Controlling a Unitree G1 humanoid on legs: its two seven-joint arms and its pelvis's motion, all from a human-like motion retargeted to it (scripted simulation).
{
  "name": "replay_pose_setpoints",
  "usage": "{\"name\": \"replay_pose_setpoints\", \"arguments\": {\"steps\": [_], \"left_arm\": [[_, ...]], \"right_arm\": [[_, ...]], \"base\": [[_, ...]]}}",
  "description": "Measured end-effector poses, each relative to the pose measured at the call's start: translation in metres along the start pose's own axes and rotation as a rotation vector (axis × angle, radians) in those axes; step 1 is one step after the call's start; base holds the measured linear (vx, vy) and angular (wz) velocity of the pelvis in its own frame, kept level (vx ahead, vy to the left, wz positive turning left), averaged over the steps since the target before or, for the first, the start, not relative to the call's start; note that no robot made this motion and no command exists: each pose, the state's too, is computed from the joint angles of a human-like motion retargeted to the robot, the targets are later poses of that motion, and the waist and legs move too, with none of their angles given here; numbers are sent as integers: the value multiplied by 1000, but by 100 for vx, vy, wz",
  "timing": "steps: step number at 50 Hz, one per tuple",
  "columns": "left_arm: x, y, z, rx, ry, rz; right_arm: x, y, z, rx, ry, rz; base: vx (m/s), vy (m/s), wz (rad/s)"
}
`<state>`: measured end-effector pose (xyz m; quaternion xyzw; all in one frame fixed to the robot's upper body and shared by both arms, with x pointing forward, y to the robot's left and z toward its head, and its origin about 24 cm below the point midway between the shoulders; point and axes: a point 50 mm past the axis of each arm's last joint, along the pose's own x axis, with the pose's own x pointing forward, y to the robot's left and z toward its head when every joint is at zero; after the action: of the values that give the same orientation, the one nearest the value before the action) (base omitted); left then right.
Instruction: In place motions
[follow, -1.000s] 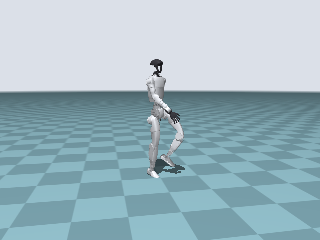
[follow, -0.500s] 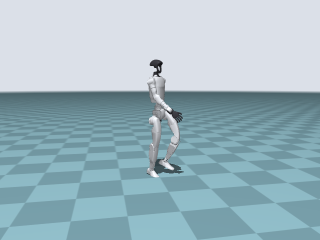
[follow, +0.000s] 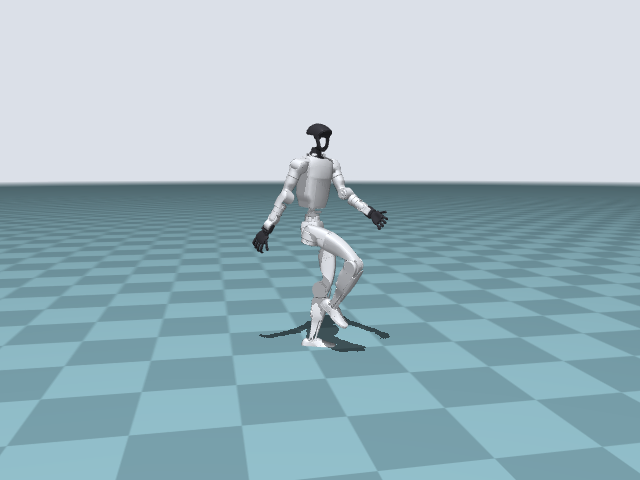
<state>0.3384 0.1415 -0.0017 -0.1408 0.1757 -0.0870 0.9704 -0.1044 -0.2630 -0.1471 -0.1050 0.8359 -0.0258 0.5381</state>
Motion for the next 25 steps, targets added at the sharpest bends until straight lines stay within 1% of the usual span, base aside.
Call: {"name": "replay_pose_setpoints", "arguments": {"steps": [4, 8, 10, 13, 17, 21, 25], "left_arm": [[3, -4, 28, 88, -97, -9], [2, -4, 21, 91, -81, -14], [-2, -3, -1, 53, -12, -20], [-16, -9, -53, -80, 142, -73], [-52, -14, -130, -224, 406, -77], [-107, 5, -192, -213, 650, 0], [-180, 35, -242, -152, 899, 188]], "right_arm": [[1, 0, -12, 54, 33, -9], [1, 1, -3, 90, 0, -2], [0, 3, 3, 81, -20, 9], [-1, 12, 17, 40, -71, 71], [-4, 23, 42, -64, -184, 139], [-10, 21, 66, -195, -246, 62], [-21, 34, 98, -247, -281, 31]], "base": [[1, 7, -14], [0, 0, -52], [7, -7, -78], [2, -10, -93], [-3, -10, -54], [-3, -8, -55], [-18, -6, -97]]}}
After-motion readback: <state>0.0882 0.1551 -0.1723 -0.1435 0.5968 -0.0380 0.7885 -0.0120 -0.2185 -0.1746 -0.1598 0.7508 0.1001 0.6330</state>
